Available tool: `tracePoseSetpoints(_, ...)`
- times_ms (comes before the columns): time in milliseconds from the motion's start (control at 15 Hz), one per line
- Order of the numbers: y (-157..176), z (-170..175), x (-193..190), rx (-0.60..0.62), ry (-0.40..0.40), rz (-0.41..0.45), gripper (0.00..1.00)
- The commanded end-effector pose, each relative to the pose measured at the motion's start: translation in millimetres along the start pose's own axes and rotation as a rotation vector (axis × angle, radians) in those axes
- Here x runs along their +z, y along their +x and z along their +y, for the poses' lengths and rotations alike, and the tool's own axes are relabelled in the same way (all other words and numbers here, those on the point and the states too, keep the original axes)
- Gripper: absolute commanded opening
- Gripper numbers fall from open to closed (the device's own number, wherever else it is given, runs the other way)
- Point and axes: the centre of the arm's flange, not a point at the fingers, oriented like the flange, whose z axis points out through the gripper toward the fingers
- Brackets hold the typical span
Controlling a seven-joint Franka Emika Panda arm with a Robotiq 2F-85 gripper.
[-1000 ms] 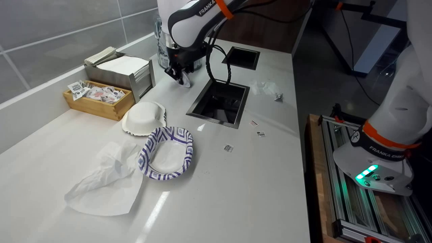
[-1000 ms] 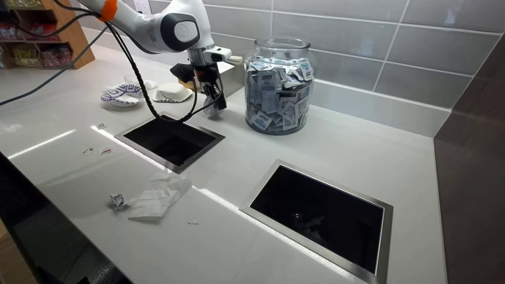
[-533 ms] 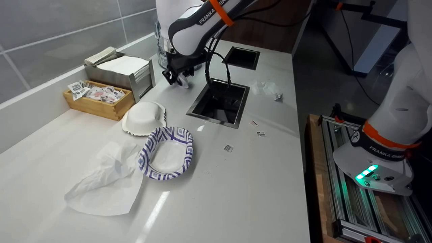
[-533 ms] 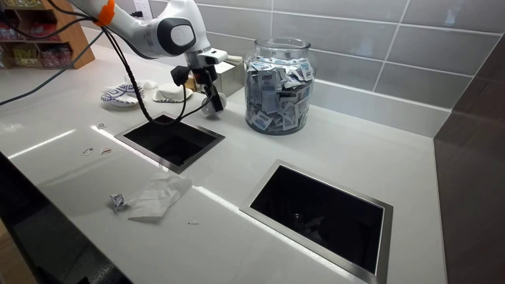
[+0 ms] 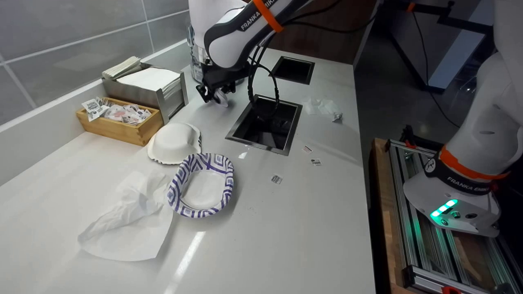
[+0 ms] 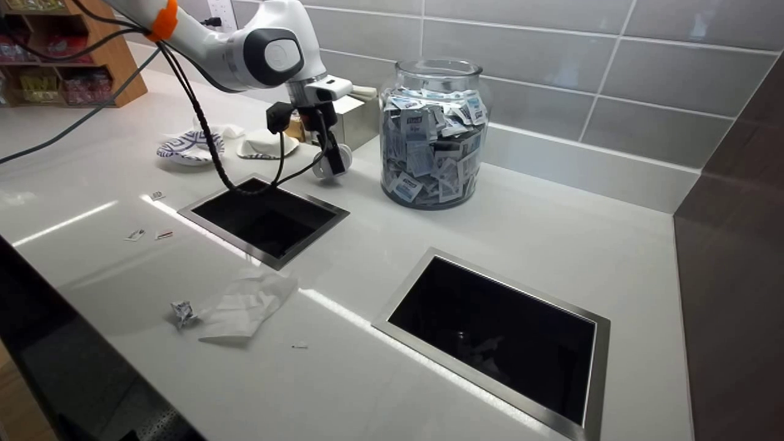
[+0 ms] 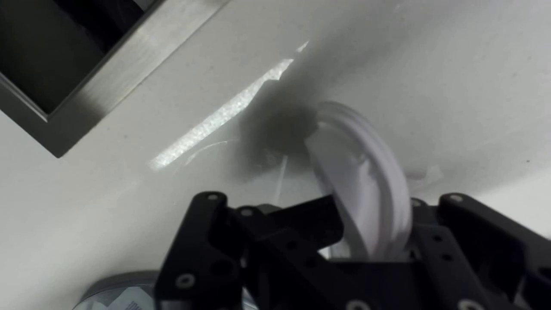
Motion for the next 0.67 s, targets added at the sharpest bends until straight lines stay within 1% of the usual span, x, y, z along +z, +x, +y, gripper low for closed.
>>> tracePoseSetpoints(0,-22.7,-5.7,60.9,0.024,-0.016,-0.084,0.01)
tracePoseSetpoints(200,-19.8,-6.5,52.8,0.022,-0.007,-0.069,0.01)
tracePoseSetpoints(600,-15.6,-5.5,19.6,0.012,0.016,-0.047,0.01)
